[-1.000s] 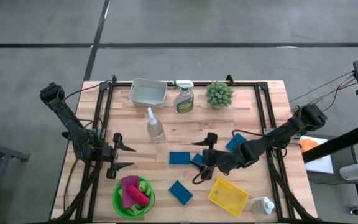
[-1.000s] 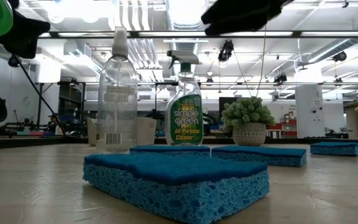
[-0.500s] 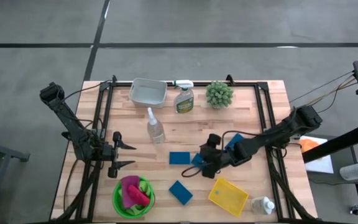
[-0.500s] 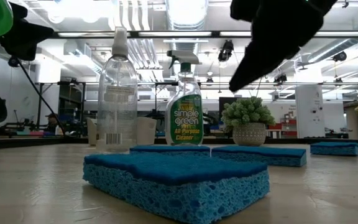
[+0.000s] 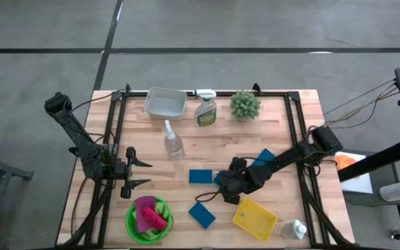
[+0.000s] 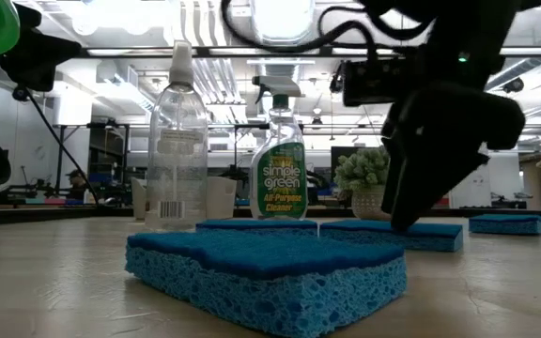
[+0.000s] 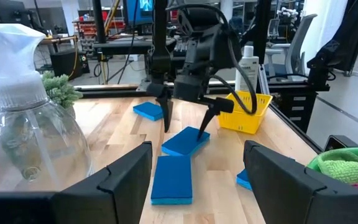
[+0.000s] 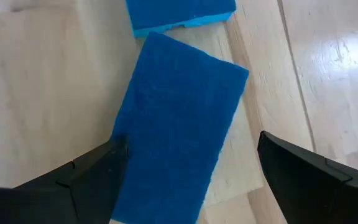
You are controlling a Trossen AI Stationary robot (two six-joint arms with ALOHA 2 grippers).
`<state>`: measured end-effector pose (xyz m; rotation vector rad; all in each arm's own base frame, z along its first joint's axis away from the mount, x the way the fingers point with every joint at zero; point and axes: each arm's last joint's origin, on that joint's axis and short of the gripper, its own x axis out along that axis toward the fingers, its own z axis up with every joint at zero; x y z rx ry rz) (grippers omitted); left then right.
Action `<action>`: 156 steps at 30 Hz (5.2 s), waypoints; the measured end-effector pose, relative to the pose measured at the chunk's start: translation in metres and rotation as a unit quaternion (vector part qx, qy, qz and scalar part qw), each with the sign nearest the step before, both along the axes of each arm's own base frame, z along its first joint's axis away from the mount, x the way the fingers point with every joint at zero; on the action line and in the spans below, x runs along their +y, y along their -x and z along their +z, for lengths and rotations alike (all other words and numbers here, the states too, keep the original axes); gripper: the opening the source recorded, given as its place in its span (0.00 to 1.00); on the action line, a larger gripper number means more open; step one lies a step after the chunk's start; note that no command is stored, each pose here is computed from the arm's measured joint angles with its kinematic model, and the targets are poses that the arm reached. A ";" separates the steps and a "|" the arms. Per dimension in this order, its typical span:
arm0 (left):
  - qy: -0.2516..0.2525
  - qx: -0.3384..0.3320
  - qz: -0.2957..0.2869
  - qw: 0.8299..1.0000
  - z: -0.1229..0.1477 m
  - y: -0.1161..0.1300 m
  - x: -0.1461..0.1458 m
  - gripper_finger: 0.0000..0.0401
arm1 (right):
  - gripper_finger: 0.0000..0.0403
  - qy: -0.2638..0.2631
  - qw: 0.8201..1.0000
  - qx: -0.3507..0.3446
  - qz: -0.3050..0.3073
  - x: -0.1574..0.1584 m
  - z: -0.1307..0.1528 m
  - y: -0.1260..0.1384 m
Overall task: Pick & Place Kitchen Items
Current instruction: Put the blue sponge into the yellow bin
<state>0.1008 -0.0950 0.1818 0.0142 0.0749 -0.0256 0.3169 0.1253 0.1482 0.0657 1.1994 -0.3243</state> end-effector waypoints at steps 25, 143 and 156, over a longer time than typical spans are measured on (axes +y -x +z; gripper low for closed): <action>-0.005 0.004 0.000 1.000 -0.001 0.000 0.000 0.63 | 0.43 -0.009 0.995 0.083 0.060 0.011 0.012 -0.024; -0.005 0.004 0.000 1.000 -0.001 0.000 0.000 0.63 | 0.74 0.015 0.993 -0.050 0.103 0.005 0.041 -0.049; -0.006 0.003 0.000 1.000 -0.001 0.000 0.000 0.63 | 0.74 -0.004 0.991 -0.024 0.128 -0.021 -0.011 -0.083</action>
